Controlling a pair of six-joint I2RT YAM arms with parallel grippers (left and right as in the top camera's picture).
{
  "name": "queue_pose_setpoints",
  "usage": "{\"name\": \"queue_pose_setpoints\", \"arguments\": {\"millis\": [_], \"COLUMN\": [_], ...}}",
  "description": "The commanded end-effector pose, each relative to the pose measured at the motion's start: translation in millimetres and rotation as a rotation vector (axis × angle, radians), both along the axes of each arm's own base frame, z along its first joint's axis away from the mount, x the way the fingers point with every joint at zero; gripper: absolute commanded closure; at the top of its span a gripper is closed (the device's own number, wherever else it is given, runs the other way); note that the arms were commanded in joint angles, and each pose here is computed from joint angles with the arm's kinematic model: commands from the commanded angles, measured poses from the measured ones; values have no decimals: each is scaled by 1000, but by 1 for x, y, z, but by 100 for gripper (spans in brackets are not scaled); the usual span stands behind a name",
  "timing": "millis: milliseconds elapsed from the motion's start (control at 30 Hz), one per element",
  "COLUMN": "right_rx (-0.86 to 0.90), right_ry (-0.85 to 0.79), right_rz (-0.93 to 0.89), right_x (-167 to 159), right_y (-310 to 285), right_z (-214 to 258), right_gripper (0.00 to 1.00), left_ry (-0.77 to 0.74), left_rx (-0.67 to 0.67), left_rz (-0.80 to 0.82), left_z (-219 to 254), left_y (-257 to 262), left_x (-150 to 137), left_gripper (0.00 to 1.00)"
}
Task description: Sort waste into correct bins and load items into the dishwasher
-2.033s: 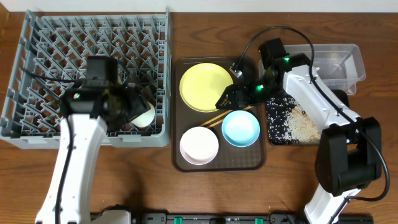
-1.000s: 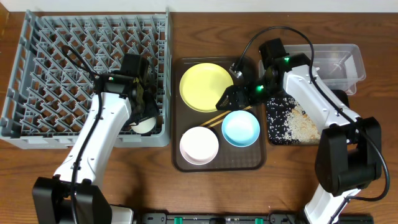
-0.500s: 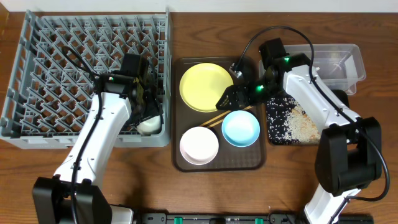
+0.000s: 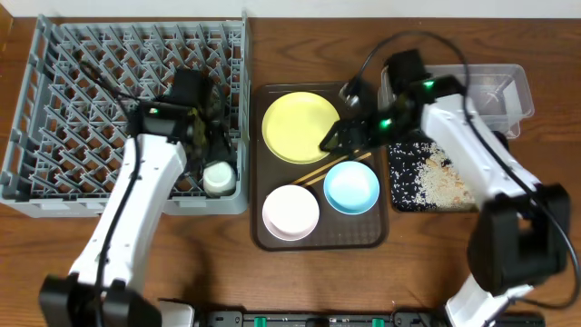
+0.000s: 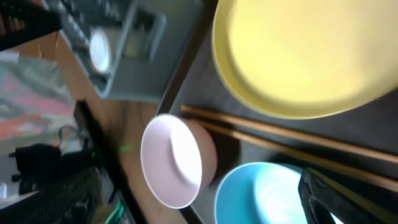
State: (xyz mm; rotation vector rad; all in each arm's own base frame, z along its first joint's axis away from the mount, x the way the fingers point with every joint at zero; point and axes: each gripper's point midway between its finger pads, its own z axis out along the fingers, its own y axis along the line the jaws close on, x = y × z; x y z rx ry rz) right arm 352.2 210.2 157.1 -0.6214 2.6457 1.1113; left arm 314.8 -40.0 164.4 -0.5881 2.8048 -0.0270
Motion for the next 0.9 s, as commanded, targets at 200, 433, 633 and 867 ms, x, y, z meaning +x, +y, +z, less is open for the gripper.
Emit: {"name": "queue_pose_setpoints", "arguments": {"millis": [200, 433, 633, 867], "right_rx": [-241, -281, -295, -296], "right_ry": [-284, -281, -246, -242], "right_rz": [-569, -674, -669, -668], "right_x": [28, 20, 15, 15], "right_y": [-114, -149, -149, -149], "right_z": [115, 124, 114, 112], "right_gripper": [1, 1, 1, 1], "left_ry": [-145, -99, -64, -29], "left_rx": [-58, -77, -18, 1], "left_rz": [-273, -255, -119, -87], "left_z": [56, 33, -1, -42], "left_y": [-75, -106, -107, -133], "left_x": [4, 17, 35, 46], "left_gripper": [18, 20, 28, 35]}}
